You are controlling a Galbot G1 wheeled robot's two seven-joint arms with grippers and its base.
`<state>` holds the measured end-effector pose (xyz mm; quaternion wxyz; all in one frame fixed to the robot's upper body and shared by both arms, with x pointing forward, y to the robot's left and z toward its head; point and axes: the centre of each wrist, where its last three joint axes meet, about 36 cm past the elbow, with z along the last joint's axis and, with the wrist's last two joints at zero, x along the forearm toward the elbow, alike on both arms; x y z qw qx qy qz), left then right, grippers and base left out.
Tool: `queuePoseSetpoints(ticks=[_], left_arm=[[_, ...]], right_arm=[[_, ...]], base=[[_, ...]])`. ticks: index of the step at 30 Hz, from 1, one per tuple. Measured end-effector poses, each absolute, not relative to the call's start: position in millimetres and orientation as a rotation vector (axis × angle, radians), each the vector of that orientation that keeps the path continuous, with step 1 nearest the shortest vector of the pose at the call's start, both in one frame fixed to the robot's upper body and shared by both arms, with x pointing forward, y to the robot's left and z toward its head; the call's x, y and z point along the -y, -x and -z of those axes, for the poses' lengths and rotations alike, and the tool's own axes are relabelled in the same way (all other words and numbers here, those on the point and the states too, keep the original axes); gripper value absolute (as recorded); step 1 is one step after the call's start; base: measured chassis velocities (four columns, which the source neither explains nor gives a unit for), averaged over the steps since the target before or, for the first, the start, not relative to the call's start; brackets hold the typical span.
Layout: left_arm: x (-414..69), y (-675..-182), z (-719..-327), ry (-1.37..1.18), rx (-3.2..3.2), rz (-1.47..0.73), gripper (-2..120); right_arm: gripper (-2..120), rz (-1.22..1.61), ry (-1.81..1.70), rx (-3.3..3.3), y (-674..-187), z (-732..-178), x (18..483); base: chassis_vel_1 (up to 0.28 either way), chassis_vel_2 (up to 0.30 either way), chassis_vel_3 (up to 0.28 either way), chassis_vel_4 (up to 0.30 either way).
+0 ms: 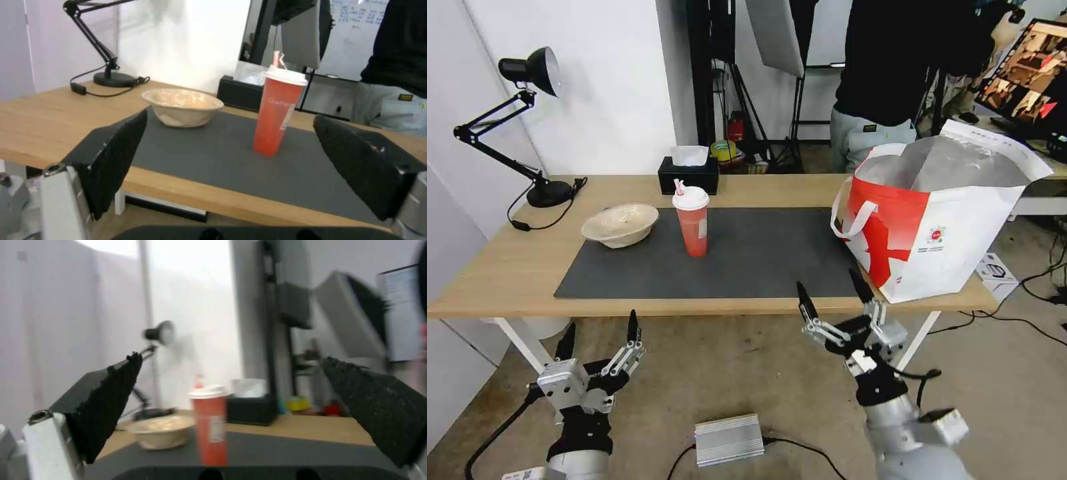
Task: Pick up the trash from the table and place it into the takeout bag.
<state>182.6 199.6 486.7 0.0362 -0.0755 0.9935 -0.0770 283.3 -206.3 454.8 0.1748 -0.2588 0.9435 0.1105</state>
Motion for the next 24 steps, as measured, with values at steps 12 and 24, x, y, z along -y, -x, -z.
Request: queuePoseSetpoints(ticks=[12,24], left_arm=[[-200,-185,-484,0.232,-3.051,0.234,100],[-202,-186,-480,0.224,-3.060,0.216,100]], right_arm=[[100,-0.226,1.068,-2.679,-307,-468,210],[100,-0.149,1.144,-2.707,-318,-471,191]], base=[[0.000,0.000,0.000,0.000],[0.000,0.000,0.000,0.000]])
